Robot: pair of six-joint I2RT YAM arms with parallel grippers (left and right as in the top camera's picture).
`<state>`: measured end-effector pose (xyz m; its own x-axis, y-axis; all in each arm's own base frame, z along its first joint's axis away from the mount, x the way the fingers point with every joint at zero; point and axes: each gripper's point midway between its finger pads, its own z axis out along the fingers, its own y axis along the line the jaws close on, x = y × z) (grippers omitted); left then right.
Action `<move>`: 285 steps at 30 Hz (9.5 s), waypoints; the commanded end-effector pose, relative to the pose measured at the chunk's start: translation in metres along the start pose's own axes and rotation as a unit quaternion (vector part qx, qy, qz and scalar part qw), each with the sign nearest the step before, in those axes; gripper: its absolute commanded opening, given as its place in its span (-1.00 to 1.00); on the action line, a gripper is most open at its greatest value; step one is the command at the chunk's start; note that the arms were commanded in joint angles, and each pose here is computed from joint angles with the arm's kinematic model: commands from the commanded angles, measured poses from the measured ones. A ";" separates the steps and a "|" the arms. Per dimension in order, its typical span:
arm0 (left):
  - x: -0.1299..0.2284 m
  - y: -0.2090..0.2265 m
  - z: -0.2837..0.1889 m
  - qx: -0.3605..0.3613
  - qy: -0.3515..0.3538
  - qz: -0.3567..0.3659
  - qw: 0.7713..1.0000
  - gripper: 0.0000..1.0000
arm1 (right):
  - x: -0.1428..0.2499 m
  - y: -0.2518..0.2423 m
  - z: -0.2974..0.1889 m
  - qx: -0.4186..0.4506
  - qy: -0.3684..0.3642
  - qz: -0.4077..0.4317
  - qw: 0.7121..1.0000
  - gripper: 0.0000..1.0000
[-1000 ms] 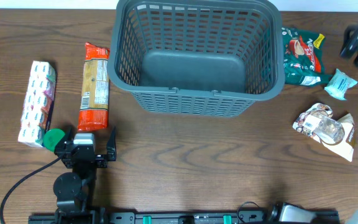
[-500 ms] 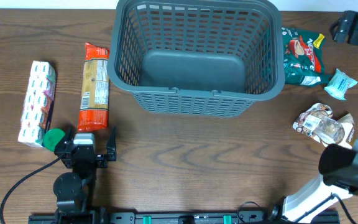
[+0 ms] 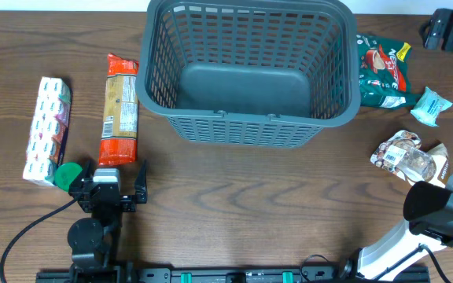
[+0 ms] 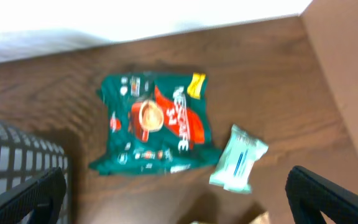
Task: Pack container
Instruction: 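Move the right gripper over the green Nescafe bag, then lower the right gripper and grasp the green Nescafe bag, then carry the Nescafe bag into the grey basket and release it, then move the right gripper to the clear-brown snack bag and grasp it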
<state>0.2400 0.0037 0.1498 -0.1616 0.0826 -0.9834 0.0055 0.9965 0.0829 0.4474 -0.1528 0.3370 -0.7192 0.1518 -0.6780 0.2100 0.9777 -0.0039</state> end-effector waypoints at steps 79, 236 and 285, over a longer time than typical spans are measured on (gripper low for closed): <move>0.013 -0.002 0.002 0.004 0.014 0.002 1.000 0.97 | 0.213 0.036 0.311 -0.027 0.332 -0.023 0.942 0.98; 0.013 -0.002 0.002 0.004 0.014 0.002 1.000 0.97 | 0.047 0.058 -0.116 0.115 0.023 0.111 0.987 0.85; 0.013 -0.002 0.002 0.004 0.014 0.002 1.000 0.97 | 0.300 -0.113 0.061 0.401 0.114 0.666 0.618 0.86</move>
<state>0.2400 0.0037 0.1498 -0.1616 0.0826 -0.9834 0.0055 0.9965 0.0829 0.2462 -0.2217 0.0877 0.4210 0.8432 -0.3344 0.8972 -0.4414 0.0166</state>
